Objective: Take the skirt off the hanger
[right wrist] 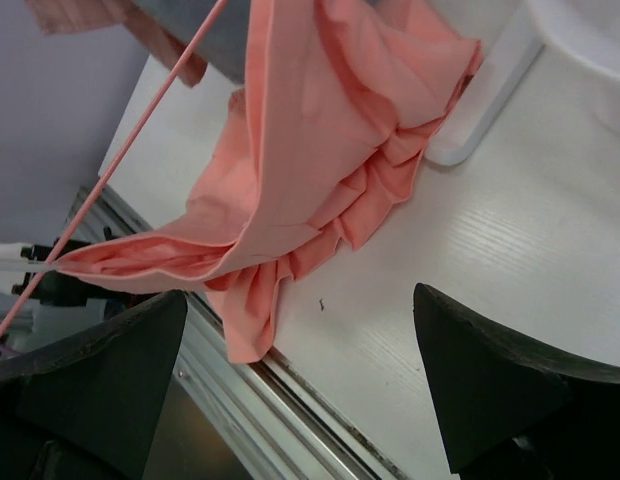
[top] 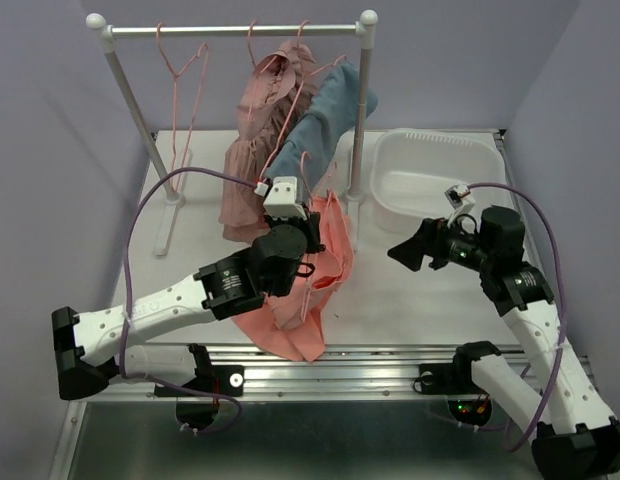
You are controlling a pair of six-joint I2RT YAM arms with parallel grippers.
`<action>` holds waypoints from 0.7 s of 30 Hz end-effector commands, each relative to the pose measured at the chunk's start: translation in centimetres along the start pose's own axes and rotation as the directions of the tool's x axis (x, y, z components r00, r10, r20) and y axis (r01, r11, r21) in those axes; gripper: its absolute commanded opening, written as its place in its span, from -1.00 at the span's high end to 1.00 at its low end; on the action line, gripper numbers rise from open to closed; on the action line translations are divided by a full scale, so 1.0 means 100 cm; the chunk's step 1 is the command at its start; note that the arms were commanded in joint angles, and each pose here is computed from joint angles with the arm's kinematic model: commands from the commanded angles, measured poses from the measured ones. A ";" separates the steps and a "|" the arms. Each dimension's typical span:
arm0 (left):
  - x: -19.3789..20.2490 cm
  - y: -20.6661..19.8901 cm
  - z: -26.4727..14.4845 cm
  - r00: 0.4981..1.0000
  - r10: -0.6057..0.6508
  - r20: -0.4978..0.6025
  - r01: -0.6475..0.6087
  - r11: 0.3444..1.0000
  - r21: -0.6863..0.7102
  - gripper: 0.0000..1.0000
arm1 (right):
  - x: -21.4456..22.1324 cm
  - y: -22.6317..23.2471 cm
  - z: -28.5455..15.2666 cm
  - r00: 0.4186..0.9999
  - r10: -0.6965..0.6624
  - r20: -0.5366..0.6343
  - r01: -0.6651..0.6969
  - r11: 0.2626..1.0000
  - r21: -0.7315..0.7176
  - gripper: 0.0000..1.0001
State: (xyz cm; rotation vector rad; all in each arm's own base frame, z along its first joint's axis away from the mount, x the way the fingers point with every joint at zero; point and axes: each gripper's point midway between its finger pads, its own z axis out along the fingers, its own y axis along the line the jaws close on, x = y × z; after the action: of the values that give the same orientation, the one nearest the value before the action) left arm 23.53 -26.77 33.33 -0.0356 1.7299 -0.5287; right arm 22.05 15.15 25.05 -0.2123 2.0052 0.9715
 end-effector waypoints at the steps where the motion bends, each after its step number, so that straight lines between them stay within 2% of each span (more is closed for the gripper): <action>1: -0.021 -0.003 0.015 0.990 -0.073 0.118 0.083 0.993 -0.087 1.00 | 0.008 0.020 0.021 0.994 -0.099 -0.035 0.096 0.992 -0.077 -1.00; 2: -0.020 -0.004 0.019 0.990 -0.073 0.124 0.085 0.992 -0.095 1.00 | 0.006 0.019 0.023 0.994 -0.102 -0.030 0.099 0.992 -0.074 -1.00; 5: -0.022 -0.006 0.031 0.991 -0.057 0.124 0.071 0.991 -0.117 1.00 | 0.023 0.047 0.038 0.983 -0.169 -0.072 0.152 0.970 -0.190 -1.00; 8: -0.023 -0.004 0.038 0.989 -0.080 0.122 0.091 0.991 -0.095 1.00 | 0.055 0.090 0.051 0.944 -0.312 -0.106 0.256 0.898 -0.358 -1.00; 9: -0.022 -0.002 0.039 0.990 -0.081 0.120 0.092 0.991 -0.094 1.00 | 0.054 0.087 0.055 0.940 -0.328 -0.096 0.276 0.896 -0.349 -1.00; 17: -0.029 0.009 0.036 0.980 -0.147 0.133 0.157 0.985 -0.075 1.00 | 0.106 0.133 0.073 0.827 -0.554 -0.099 0.426 0.732 -0.532 -1.00; 21: -0.030 0.008 0.033 0.977 -0.168 0.128 0.177 0.983 -0.055 1.00 | 0.100 0.157 0.071 0.820 -0.572 0.012 0.469 0.662 -0.584 -1.00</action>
State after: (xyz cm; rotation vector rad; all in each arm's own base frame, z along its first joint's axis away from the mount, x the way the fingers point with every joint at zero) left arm 27.70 -26.86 32.41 -0.1717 1.7140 -0.4764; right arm 12.71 31.33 20.19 -1.1561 1.8353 1.1545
